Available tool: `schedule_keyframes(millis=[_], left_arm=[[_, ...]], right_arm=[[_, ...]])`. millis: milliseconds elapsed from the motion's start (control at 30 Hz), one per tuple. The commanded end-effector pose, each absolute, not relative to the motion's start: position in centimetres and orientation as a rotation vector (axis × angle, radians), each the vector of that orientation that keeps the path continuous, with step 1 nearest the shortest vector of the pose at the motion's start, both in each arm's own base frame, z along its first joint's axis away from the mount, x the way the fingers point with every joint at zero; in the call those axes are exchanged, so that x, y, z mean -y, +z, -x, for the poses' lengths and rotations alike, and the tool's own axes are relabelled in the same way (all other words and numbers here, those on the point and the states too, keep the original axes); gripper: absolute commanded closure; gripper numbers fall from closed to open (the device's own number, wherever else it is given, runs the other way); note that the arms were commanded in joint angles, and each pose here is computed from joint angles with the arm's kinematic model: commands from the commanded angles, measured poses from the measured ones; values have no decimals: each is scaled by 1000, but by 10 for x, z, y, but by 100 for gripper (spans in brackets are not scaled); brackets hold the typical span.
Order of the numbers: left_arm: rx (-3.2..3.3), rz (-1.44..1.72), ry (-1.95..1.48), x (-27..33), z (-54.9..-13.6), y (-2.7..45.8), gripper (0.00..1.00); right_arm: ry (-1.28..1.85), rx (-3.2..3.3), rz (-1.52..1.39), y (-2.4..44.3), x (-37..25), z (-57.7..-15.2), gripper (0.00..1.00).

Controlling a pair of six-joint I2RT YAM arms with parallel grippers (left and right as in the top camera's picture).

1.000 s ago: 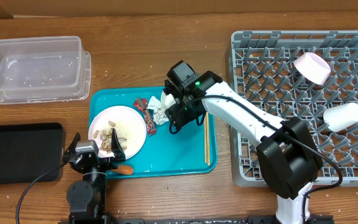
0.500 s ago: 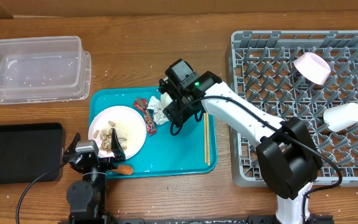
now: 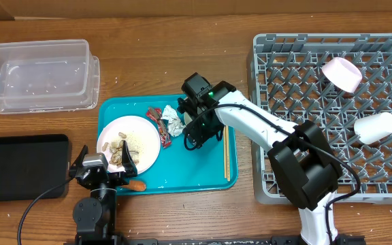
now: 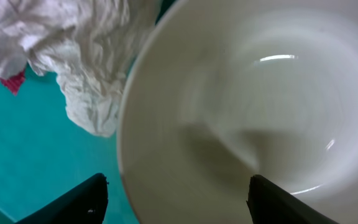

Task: Sort waste into correct bins and load items into the dishwasher
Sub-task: 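Return the right gripper to the tray and grasp the large white bowl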

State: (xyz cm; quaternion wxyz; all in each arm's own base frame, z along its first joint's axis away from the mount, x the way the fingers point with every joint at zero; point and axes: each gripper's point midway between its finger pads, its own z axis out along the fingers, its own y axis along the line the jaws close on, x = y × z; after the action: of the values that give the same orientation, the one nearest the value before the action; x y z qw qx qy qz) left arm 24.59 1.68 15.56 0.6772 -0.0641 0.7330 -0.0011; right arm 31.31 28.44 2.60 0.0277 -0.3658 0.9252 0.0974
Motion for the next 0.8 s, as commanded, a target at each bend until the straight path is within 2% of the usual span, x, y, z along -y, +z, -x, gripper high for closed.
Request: schedule_keyframes(millis=[0, 100, 167, 333, 500, 633, 767], left_arm=[[-1639, 129, 13, -17, -246, 157, 0], [-1639, 129, 13, -17, -246, 157, 0], [-1639, 129, 13, -17, -246, 157, 0], [-1639, 129, 13, -17, -246, 157, 0], [-1639, 129, 13, -17, -246, 157, 0], [-1639, 129, 13, -17, -246, 157, 0], [-1639, 129, 13, -17, -246, 157, 0]], right_arm=[[310, -2871, 1112, 28, -286, -309, 27], [310, -2883, 1077, 28, -286, -310, 34], [311, -2888, 1055, 29, -286, -311, 45], [328, -2874, 1031, 42, -292, -318, 49], [334, -2860, 1028, 50, -295, -321, 72], [329, -2870, 1030, 50, -294, -319, 79], [331, -2883, 1002, 50, -294, -319, 91]])
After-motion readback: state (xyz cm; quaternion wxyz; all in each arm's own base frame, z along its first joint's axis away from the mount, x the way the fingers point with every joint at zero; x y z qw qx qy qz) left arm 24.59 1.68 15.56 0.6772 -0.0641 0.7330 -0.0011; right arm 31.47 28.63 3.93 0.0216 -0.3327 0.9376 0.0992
